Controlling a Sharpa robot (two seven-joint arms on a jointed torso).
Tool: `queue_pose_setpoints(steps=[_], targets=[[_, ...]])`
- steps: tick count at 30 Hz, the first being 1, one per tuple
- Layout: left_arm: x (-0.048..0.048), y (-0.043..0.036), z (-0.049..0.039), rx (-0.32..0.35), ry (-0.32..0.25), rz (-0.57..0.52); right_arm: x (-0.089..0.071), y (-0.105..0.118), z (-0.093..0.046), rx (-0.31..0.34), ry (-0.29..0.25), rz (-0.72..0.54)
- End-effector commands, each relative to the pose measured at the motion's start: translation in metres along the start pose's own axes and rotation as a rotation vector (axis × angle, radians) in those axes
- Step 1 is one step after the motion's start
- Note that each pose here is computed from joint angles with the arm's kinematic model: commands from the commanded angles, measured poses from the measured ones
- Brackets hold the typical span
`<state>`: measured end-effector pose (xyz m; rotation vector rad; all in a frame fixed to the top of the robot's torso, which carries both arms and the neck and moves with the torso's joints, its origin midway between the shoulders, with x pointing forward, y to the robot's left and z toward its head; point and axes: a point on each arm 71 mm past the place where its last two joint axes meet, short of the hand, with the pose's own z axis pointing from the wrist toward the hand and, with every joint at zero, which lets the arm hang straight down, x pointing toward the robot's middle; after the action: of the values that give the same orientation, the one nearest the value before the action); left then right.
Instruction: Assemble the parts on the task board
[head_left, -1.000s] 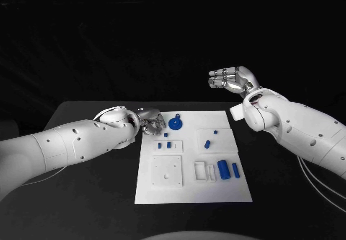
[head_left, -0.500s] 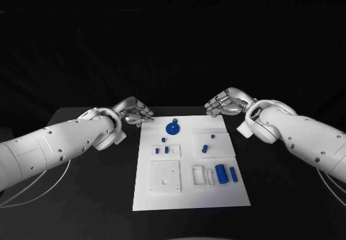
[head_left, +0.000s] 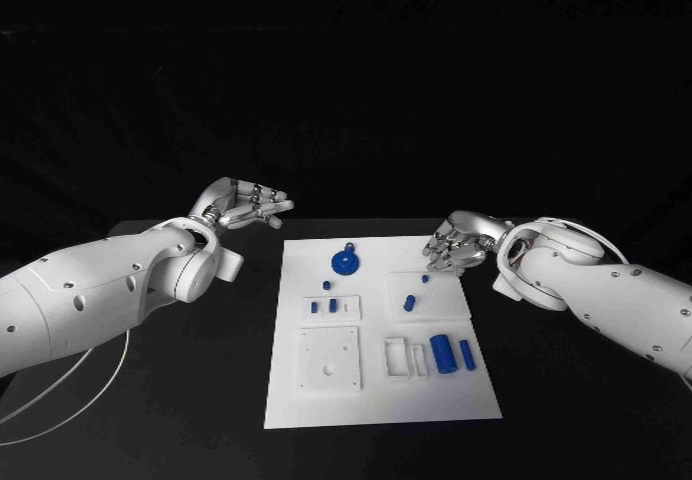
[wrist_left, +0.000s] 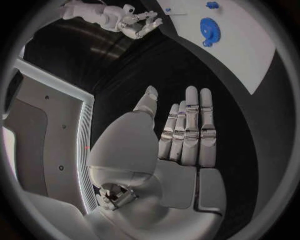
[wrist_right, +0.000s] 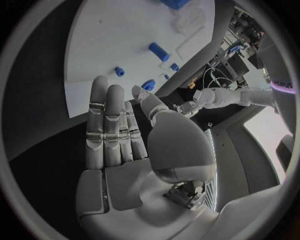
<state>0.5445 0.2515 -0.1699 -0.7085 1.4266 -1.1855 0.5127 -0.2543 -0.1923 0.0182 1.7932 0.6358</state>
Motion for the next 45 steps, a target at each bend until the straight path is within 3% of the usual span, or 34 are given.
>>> queue_pose_setpoints(steps=[1,6,27,45], targets=[[-0.0042,-0.0045,-0.0013,0.024,-0.099,-0.158,0.003,0.0,-0.002,0.045,0.002,-0.153],[-0.005,-0.0063,-0.0044,0.027,-0.139,-0.228,0.009,0.005,-0.004,0.049,-0.004,-0.217],[0.0028,-0.0078,-0.0033,0.022,-0.08,-0.259,0.032,0.016,-0.004,0.044,0.018,-0.281],[0.0061,-0.007,-0.0028,0.0,-0.058,-0.267,0.05,0.025,0.003,0.041,0.001,-0.298]])
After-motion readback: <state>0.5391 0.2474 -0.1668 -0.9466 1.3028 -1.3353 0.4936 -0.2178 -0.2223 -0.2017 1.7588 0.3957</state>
